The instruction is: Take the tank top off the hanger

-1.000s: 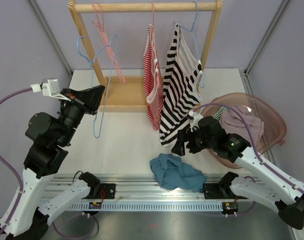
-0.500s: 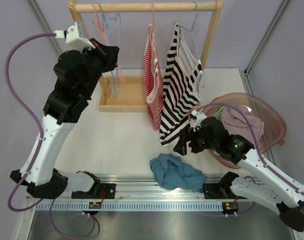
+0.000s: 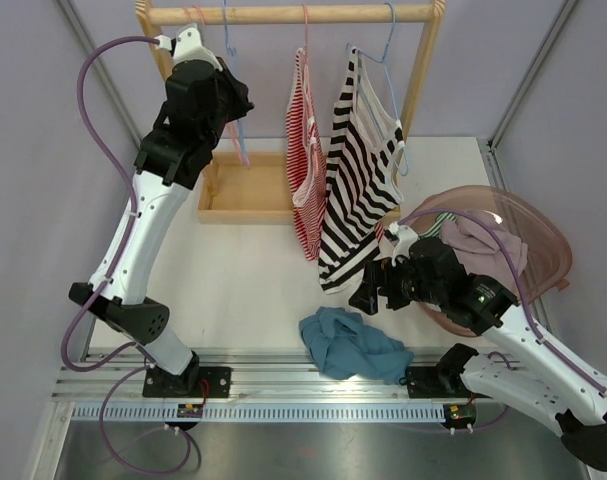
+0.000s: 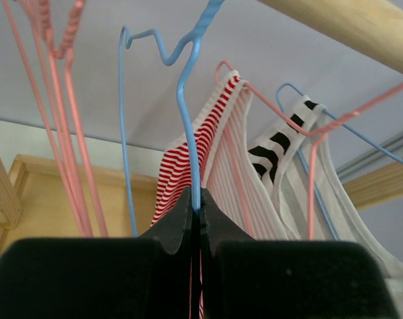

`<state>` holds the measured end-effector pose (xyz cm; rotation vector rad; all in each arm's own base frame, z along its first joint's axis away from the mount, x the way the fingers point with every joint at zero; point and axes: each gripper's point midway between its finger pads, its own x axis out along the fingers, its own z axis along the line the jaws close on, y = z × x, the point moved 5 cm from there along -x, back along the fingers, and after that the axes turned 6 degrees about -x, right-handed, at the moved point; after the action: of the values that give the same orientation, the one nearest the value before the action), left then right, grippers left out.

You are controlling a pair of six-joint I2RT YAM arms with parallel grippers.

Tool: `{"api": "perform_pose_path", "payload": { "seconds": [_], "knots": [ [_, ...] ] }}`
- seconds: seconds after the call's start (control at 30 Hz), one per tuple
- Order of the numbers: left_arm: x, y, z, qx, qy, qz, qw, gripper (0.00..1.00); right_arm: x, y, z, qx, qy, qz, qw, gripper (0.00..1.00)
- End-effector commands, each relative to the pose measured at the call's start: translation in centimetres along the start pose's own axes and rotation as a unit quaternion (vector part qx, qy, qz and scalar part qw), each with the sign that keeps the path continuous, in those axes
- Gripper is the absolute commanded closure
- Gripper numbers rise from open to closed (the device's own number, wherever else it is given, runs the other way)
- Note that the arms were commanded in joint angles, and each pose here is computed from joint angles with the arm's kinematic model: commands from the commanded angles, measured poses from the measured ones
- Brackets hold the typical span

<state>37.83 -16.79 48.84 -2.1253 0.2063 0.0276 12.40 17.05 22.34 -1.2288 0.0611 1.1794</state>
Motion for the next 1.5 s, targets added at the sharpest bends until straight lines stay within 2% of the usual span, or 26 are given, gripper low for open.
{"api": "perform_pose_path", "payload": {
  "seconds": [0.0,0.23,0.33,0.37,0.4,0.43,0.47,0.63,0.67,0.7,0.87,1.1,1.13,1.23,1.27,1.3,1.37,1.4,1.47],
  "knots": [
    [1.1,-1.2,0.2,-0.029,0.018,-0.015,0.999,1.0,0.3,-0.6,1.3,-0.023,-0.046,-0.004,0.999,0.0],
    [1.8,-0.4,1.4,-0.034,0.016,-0.002,0.999,1.0,2.7,-0.2,2.3,-0.009,-0.103,0.02,0.994,0.01],
    [1.8,-0.1,1.9,-0.034,0.014,0.005,0.999,1.0,4.4,0.6,1.9,0.004,-0.087,0.043,0.995,0.0],
    [1.8,0.2,2.0,-0.035,0.012,0.009,0.999,0.97,5.1,1.2,2.2,0.001,-0.081,0.059,0.995,0.0],
    [1.4,0.0,2.0,-0.036,0.014,0.007,0.999,0.9,5.6,1.1,1.7,-0.001,-0.051,0.055,0.997,0.0],
    [1.2,-0.1,2.0,-0.038,0.017,0.005,0.999,0.76,5.9,1.5,1.5,0.001,-0.034,0.065,0.997,0.01],
    [1.0,0.0,2.0,-0.04,0.019,0.005,0.999,0.68,6.5,1.7,1.4,0.002,-0.016,0.076,0.997,0.0],
    [-1.7,-1.3,1.3,-0.042,0.05,-0.004,0.998,0.41,8.3,4.2,0.7,-0.012,0.094,0.13,0.987,0.01],
    [-2.1,-1.6,1.2,-0.04,0.057,-0.005,0.998,0.13,8.6,4.6,0.8,-0.015,0.107,0.137,0.985,0.01],
    [-2.7,-1.8,1.0,-0.039,0.064,-0.005,0.997,0.01,8.9,5.0,0.5,-0.019,0.128,0.139,0.982,0.0],
    [-7.9,-3.6,0.5,-0.035,0.113,-0.029,0.993,0.01,11.3,9.1,0.6,-0.04,0.179,0.199,0.963,0.01],
    [-14.7,-5.8,2.1,-0.018,0.115,-0.077,0.99,0.01,14.0,13.5,1.5,-0.057,0.178,0.26,0.947,0.0],
    [-15.3,-5.8,2.6,-0.009,0.105,-0.079,0.991,0.01,14.4,14.1,1.3,-0.06,0.186,0.268,0.943,0.04],
    [-17.7,-5.6,4.1,0.005,0.087,-0.081,0.993,0.01,14.8,14.1,1.5,-0.066,0.189,0.265,0.943,0.43],
    [-18.4,-5.5,4.5,0.007,0.081,-0.083,0.993,0.01,14.8,13.5,1.7,-0.067,0.188,0.254,0.946,0.68],
    [-18.3,-4.4,5.4,0.013,0.069,-0.074,0.995,0.01,14.7,12.8,1.7,-0.07,0.194,0.242,0.948,0.81],
    [-20.1,-4.1,6.6,0.017,0.061,-0.086,0.994,0.01,13.8,10.7,2.5,-0.074,0.19,0.205,0.957,0.96],
    [-20.4,-3.8,7.1,0.019,0.054,-0.086,0.995,0.01,13.1,9.7,1.9,-0.082,0.217,0.188,0.954,1.0],
    [-21.3,-2.7,8.6,0.025,0.039,-0.083,0.996,0.01,11.6,6.8,2.3,-0.077,0.223,0.148,0.96,1.0]
  ]
}}
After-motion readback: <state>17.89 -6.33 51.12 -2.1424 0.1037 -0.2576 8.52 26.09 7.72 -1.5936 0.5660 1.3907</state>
